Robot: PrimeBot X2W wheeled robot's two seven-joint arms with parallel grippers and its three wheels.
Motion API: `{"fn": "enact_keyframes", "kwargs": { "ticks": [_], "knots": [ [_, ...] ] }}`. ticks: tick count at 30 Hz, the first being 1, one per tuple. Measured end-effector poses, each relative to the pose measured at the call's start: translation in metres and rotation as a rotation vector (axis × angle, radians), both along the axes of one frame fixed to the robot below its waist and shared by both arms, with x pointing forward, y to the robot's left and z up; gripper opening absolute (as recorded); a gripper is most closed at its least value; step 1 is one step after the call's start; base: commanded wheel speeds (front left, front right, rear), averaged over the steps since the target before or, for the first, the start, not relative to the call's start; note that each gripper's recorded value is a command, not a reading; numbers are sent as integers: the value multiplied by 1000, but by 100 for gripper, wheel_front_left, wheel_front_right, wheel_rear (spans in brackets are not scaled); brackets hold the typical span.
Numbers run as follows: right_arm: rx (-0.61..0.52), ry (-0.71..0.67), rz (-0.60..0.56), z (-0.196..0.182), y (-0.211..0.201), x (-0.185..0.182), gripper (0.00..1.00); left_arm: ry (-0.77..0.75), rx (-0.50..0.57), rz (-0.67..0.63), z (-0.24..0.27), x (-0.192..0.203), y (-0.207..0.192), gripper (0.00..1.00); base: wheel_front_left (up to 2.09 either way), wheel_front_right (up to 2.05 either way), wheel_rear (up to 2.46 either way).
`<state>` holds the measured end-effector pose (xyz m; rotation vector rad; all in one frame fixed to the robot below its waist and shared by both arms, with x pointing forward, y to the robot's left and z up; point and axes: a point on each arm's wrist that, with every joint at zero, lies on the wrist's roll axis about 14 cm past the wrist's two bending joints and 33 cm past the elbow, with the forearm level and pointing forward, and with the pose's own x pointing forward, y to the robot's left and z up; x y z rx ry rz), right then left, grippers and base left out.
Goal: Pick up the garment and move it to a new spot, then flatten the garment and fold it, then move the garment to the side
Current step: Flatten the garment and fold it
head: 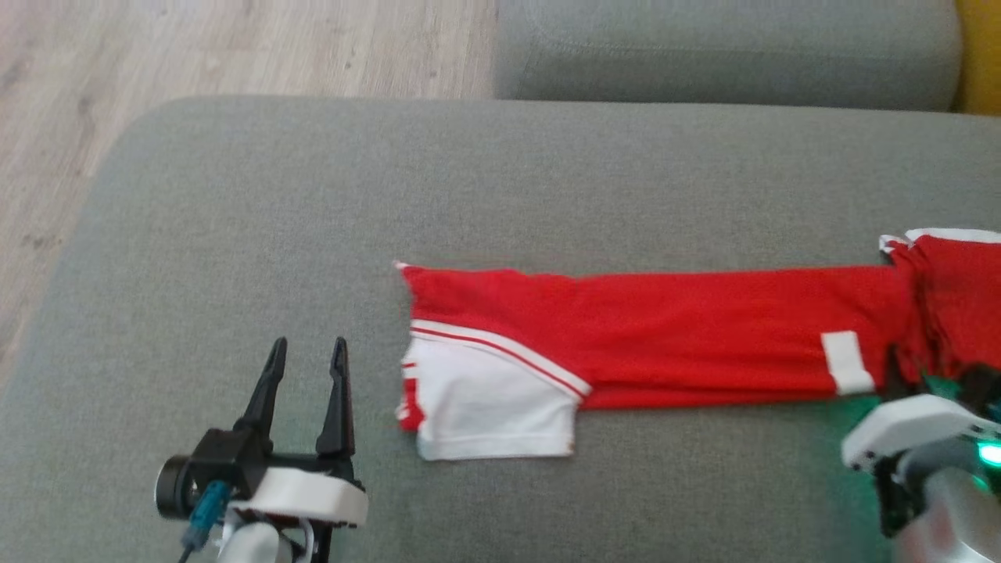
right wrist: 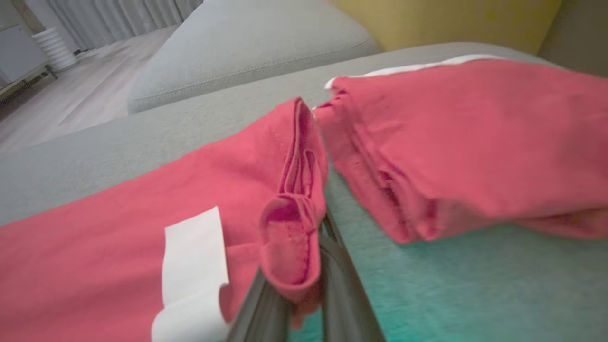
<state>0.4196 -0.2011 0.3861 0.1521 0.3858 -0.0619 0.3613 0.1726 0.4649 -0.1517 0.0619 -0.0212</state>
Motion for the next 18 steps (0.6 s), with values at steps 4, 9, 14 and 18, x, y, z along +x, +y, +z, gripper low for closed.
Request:
{"fn": "enact_keyframes", "kwargs": {
  "ticks": [4,9,14,18],
  "knots": [
    [-25,-20,-46,7,-24,-10,0,-4,-5,-4,1,-8,-2,100,0,0,0],
    [-15,-69,-37,24,-19,-9,0,-28,-6,-3,8,-13,-1,100,0,0,0],
    [35,-133,29,47,13,-2,0,-46,0,17,13,-23,5,100,0,0,0],
    [68,-177,127,66,50,6,0,-60,14,54,17,-31,17,100,0,0,0]
  ]
}}
